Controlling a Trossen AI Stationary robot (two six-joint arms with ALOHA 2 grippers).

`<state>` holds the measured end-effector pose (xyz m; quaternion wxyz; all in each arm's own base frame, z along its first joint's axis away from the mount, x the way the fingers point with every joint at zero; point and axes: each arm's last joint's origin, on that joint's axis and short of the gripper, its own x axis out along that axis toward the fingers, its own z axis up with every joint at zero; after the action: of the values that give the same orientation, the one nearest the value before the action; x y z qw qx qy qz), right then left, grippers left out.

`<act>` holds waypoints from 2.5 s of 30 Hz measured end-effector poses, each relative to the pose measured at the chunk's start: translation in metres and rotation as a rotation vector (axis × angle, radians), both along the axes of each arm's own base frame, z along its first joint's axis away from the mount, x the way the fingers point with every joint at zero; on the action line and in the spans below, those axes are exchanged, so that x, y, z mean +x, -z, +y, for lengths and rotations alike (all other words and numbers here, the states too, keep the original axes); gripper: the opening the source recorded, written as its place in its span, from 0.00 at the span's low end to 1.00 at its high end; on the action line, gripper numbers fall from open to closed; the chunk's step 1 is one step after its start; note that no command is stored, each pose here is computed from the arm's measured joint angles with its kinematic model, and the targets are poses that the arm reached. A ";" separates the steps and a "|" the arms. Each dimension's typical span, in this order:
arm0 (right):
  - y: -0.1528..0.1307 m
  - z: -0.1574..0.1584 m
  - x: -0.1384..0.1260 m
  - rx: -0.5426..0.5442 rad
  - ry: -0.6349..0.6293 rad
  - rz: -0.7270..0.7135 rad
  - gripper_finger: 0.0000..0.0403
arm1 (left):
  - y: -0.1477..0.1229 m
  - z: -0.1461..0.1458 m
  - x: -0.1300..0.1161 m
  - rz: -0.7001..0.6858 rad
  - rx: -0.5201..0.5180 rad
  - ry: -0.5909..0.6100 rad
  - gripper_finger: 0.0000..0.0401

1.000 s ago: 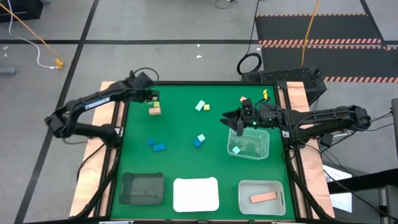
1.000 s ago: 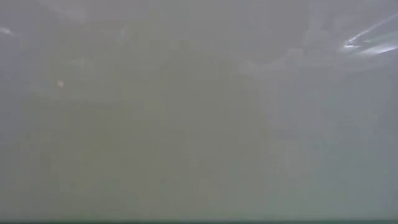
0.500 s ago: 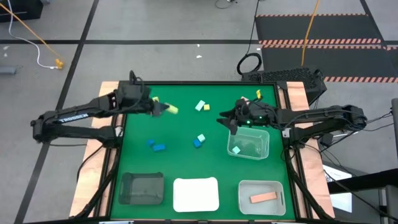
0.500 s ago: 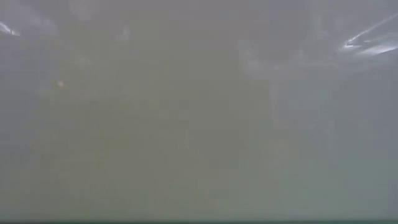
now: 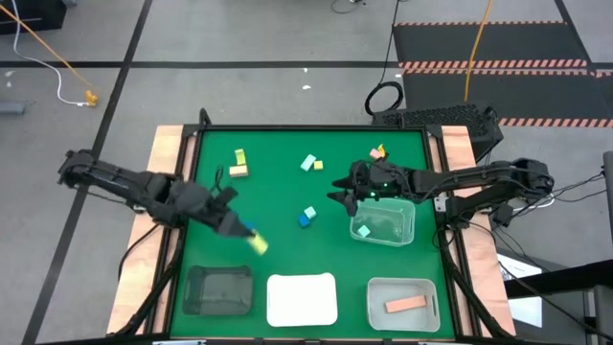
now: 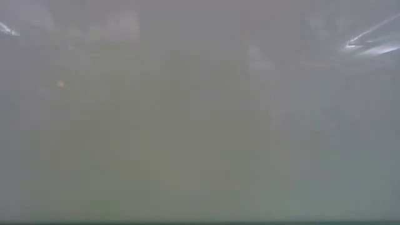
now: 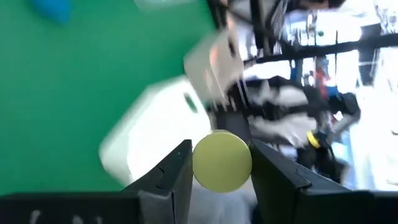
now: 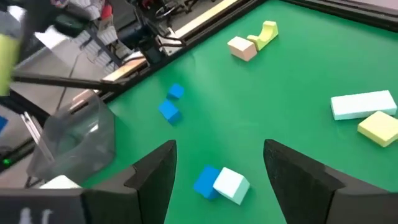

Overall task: Sort & place blocks by color
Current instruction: Put the left green block into the black bin, then put the middle blue block into the white bin

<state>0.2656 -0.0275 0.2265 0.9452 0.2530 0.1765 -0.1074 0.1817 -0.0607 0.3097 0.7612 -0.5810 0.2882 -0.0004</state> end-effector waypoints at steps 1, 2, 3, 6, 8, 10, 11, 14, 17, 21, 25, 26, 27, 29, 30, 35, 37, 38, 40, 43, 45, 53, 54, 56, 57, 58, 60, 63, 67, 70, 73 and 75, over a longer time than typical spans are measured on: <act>0.000 0.000 0.000 -0.011 -0.004 -0.002 0.57 | 0.002 -0.007 -0.001 0.029 -0.038 0.015 0.33; 0.000 0.000 0.000 -0.021 -0.009 -0.001 0.57 | 0.004 -0.015 -0.002 0.064 -0.069 0.033 0.33; 0.000 0.000 0.000 -0.028 -0.012 0.000 0.57 | 0.007 -0.022 -0.005 0.104 -0.098 0.048 0.33; -0.001 0.000 0.000 -0.057 -0.024 -0.006 0.57 | 0.012 -0.041 -0.014 0.217 -0.189 0.090 0.33; -0.002 0.000 0.001 -0.080 -0.037 -0.014 0.57 | 0.018 -0.051 -0.023 0.342 -0.233 0.117 0.34; -0.003 0.002 0.001 -0.089 -0.068 -0.019 0.57 | 0.023 -0.058 -0.033 0.442 -0.266 0.114 0.34; -0.003 0.002 0.001 -0.095 -0.072 -0.024 0.57 | 0.025 -0.060 -0.038 0.498 -0.269 0.103 0.34; -0.004 0.003 0.002 -0.106 -0.098 -0.034 0.57 | 0.035 -0.063 -0.053 0.668 -0.246 0.051 0.34; -0.005 0.003 0.002 -0.107 -0.101 -0.038 0.57 | 0.042 -0.062 -0.064 0.796 -0.227 -0.021 0.34; -0.005 0.005 0.002 -0.106 -0.109 -0.040 0.57 | 0.046 -0.067 -0.065 0.837 -0.209 -0.034 0.34; -0.005 0.012 0.003 -0.104 -0.134 -0.042 0.57 | 0.054 -0.074 -0.061 0.869 -0.170 -0.041 0.34; -0.005 0.013 0.003 -0.104 -0.139 -0.042 0.57 | 0.056 -0.076 -0.060 0.876 -0.159 -0.042 0.34; -0.005 0.014 0.003 -0.104 -0.144 -0.043 0.57 | 0.058 -0.077 -0.059 0.882 -0.148 -0.043 0.34; -0.005 0.016 0.003 -0.105 -0.150 -0.044 0.57 | 0.061 -0.080 -0.057 0.883 -0.134 -0.037 0.34; -0.005 0.017 0.003 -0.105 -0.153 -0.044 0.57 | 0.062 -0.081 -0.056 0.882 -0.130 -0.033 0.35; -0.005 0.018 0.003 -0.105 -0.160 -0.045 0.57 | 0.063 -0.087 -0.050 0.842 -0.141 0.002 0.45; -0.005 0.018 0.003 -0.103 -0.159 -0.045 0.57 | 0.062 -0.089 -0.048 0.826 -0.137 0.021 0.51; -0.005 0.018 0.003 -0.103 -0.159 -0.045 0.57 | 0.063 -0.089 -0.048 0.823 -0.136 0.024 0.54; -0.005 0.018 0.003 -0.103 -0.159 -0.045 0.57 | 0.063 -0.088 -0.047 0.816 -0.134 0.017 0.59; -0.005 0.018 0.003 -0.103 -0.159 -0.045 0.57 | 0.062 -0.086 -0.043 0.774 -0.120 0.017 0.65; -0.005 0.018 0.003 -0.103 -0.159 -0.046 0.57 | 0.060 -0.084 -0.036 0.703 -0.102 0.016 0.67; -0.005 0.018 0.003 -0.102 -0.158 -0.047 0.57 | 0.054 -0.058 -0.005 0.380 0.172 -0.001 0.68; -0.005 0.018 0.003 -0.102 -0.158 -0.047 0.57 | 0.055 -0.053 -0.002 0.379 0.225 0.005 0.68; -0.005 0.018 0.003 -0.103 -0.157 -0.048 0.57 | 0.060 -0.041 0.004 0.390 0.330 0.021 0.68; -0.005 0.018 0.003 -0.103 -0.157 -0.047 0.57 | 0.062 -0.036 0.007 0.396 0.386 0.038 0.68; -0.005 0.018 0.003 -0.103 -0.155 -0.047 0.57 | 0.064 -0.030 0.011 0.397 0.439 0.057 0.68; -0.005 0.018 0.003 -0.105 -0.151 -0.047 0.57 | 0.069 -0.020 0.020 0.395 0.549 0.110 0.68; -0.005 0.018 0.003 -0.097 -0.146 -0.047 0.57 | 0.079 -0.006 0.031 0.417 0.688 0.215 0.68; -0.005 0.018 0.003 -0.078 -0.137 -0.049 0.57 | 0.096 0.010 0.041 0.495 0.831 0.380 0.68; -0.005 0.018 0.003 -0.073 -0.133 -0.049 0.57 | 0.111 0.019 0.046 0.579 0.892 0.482 0.68; -0.005 0.017 0.003 -0.061 -0.100 -0.050 0.57 | 0.125 0.027 0.051 0.647 0.924 0.556 0.68; -0.005 0.017 0.003 -0.067 -0.083 -0.049 0.57 | 0.133 0.031 0.054 0.674 0.916 0.605 0.68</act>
<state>0.2686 -0.0108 0.2318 0.9607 0.2163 0.1602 -0.0677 0.2361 -0.0302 0.1765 0.7661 -0.0582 0.6336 0.0906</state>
